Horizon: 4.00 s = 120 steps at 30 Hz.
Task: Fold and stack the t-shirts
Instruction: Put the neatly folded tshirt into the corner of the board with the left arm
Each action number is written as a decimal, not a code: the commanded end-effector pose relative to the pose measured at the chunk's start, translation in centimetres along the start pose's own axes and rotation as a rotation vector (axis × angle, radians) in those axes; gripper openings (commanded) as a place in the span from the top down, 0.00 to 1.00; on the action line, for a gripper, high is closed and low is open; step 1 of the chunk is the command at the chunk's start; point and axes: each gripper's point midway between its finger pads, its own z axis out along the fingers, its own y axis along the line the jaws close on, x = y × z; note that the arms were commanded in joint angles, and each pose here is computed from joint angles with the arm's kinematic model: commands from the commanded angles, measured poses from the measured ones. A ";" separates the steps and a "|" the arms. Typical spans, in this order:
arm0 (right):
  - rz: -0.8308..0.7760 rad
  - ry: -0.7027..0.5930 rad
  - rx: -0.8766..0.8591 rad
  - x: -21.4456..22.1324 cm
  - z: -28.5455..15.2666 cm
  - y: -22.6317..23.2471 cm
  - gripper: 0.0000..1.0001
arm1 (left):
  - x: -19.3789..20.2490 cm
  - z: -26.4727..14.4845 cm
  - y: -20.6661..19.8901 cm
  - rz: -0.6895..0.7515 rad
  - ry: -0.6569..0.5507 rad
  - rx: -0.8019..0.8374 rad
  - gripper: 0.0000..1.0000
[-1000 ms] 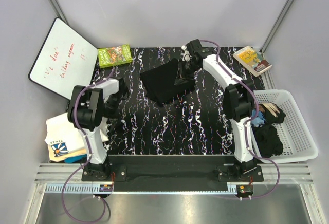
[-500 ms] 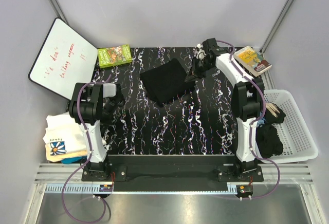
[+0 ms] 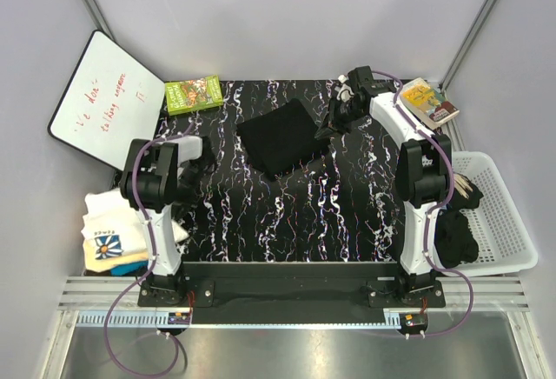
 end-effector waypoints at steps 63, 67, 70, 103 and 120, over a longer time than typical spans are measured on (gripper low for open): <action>-0.135 0.283 0.365 8.6 10.0 -2.6 0.93 | -2.2 -24.5 -25.6 -0.044 -0.304 1.225 0.01; -0.139 0.272 0.335 7.9 10.0 -1.5 0.93 | -1.8 -23.3 -26.9 -0.059 -0.291 1.184 0.02; -0.142 0.270 0.316 7.8 9.8 -0.9 0.93 | -1.6 -22.2 -28.1 -0.064 -0.275 1.143 0.07; -0.334 -0.055 0.383 3.2 -2.7 3.5 0.11 | 1.9 -23.9 -7.9 0.017 -0.497 0.775 1.00; -0.313 0.034 0.326 5.7 -1.3 2.9 0.11 | 3.9 -15.9 3.0 -0.175 -0.403 0.658 0.93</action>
